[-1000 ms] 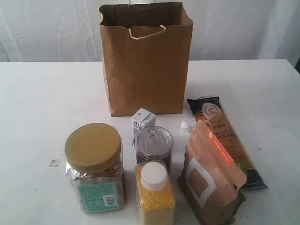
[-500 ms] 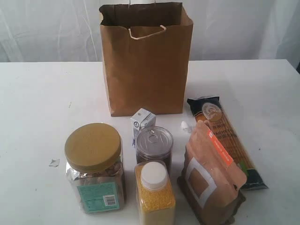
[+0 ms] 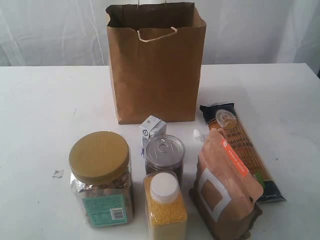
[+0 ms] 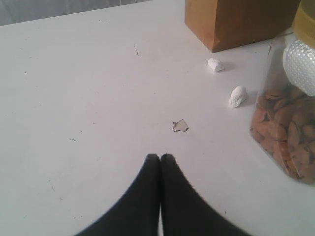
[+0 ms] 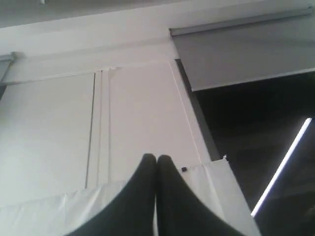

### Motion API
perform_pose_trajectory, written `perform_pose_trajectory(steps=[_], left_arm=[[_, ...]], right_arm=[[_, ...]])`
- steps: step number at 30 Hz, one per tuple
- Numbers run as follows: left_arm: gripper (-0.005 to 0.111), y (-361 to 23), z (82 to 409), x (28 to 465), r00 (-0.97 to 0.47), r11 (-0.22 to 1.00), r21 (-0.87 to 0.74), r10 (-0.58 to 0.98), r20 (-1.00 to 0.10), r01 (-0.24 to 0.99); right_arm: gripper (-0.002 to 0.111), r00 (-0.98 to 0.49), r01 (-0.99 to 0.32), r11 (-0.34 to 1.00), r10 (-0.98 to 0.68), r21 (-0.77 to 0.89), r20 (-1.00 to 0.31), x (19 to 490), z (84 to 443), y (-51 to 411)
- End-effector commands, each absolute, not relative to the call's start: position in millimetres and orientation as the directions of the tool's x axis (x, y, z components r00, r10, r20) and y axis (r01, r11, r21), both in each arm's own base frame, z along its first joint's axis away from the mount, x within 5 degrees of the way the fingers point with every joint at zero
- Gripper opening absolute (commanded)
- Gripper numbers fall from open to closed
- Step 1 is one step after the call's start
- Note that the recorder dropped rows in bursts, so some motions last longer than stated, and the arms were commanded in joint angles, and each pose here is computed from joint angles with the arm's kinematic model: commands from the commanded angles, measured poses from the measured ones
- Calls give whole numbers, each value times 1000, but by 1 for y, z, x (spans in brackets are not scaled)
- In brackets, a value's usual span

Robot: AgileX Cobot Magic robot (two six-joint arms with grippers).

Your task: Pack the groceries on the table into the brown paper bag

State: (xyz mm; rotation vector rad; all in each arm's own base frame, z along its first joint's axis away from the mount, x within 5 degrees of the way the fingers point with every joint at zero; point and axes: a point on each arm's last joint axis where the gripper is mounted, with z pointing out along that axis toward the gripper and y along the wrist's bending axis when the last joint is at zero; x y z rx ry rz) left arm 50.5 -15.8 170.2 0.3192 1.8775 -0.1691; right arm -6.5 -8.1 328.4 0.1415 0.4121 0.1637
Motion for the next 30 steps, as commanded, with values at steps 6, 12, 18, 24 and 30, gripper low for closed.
perform_pose_trajectory(steps=[6, 12, 18, 24, 30], left_arm=[[0, -16, 170, 50, -291, 951, 43, 136, -947, 306], [0, -16, 170, 50, -291, 951, 43, 136, -947, 306], [0, -16, 170, 50, -291, 951, 43, 136, -947, 306], [0, -16, 170, 50, -291, 951, 43, 136, -947, 306], [0, -16, 170, 50, -291, 951, 43, 136, -947, 306]], right_arm=[[0, 597, 218, 970, -221, -110, -771, 94, 397, -10], [0, 69, 140, 920, -377, -365, -924, 195, 330, -13], [0, -317, -16, 978, -201, -206, -927, 218, 274, -9], [0, -525, -65, 993, -116, -96, -843, 202, 259, -3], [0, -648, -60, 998, -28, 15, -761, 187, 273, 2]])
